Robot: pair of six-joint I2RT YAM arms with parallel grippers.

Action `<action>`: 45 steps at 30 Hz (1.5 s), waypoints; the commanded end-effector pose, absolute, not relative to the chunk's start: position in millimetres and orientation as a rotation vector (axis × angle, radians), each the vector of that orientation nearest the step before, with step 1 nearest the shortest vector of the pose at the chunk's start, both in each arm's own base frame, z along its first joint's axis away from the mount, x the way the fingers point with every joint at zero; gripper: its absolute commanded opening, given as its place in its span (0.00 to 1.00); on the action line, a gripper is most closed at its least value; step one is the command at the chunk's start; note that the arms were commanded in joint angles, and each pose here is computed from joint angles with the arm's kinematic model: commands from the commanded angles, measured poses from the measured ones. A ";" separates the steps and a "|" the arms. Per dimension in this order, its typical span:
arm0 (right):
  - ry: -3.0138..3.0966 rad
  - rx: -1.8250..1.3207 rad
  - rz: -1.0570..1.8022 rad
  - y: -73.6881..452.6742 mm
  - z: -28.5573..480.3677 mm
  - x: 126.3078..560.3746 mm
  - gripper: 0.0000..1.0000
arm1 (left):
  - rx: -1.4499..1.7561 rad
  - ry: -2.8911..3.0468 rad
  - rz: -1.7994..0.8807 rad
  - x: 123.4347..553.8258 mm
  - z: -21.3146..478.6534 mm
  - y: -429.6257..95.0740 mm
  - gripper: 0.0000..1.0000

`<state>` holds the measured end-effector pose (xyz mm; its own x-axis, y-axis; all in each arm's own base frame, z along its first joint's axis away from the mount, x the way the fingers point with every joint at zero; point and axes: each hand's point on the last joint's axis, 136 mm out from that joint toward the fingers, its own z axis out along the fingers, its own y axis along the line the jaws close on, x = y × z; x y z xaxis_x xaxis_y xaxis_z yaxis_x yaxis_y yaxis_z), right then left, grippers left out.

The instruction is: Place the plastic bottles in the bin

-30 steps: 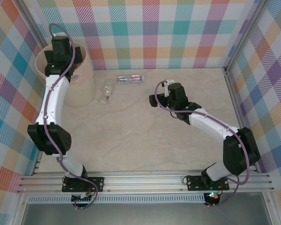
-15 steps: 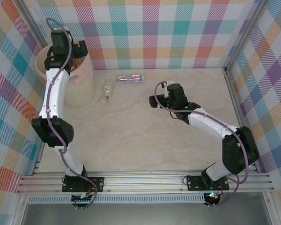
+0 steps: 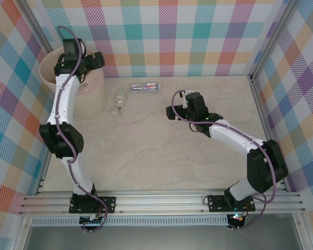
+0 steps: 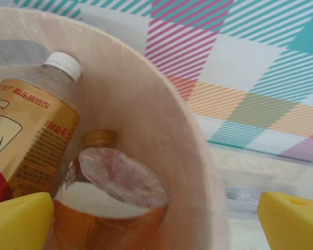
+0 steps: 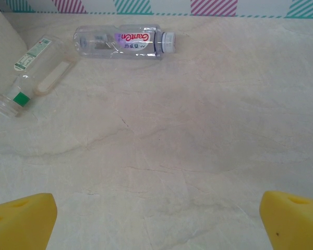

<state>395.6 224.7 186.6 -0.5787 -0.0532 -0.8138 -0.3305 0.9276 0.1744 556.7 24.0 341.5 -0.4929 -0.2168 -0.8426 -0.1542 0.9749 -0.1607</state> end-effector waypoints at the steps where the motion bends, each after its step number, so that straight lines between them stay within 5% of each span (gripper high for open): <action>1: 2.139 -0.248 0.403 225.8 199.7 403.0 1.00 | -0.207 1.950 -0.208 518.5 421.8 3.8 1.00; 11: 1.989 -0.171 0.533 225.5 244.8 393.9 1.00 | 0.001 1.871 -0.272 475.0 463.3 -87.3 1.00; 23: 1.845 -0.109 0.561 201.1 280.5 366.2 1.00 | 0.196 2.002 -0.190 470.5 399.7 -187.4 1.00; 35: 1.812 -0.087 0.526 185.3 278.1 354.0 1.00 | 0.213 2.337 0.123 517.2 254.4 -181.9 1.00; 45: 1.828 -0.053 0.482 177.5 275.6 356.9 1.00 | 0.069 2.517 0.270 555.0 163.7 -125.2 1.00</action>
<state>353.8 184.8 263.9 -0.3468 0.1855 -0.9194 -0.3017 0.9061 0.2966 548.9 -154.6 165.9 -0.8017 0.1604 -0.5759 0.0547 0.9790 0.1965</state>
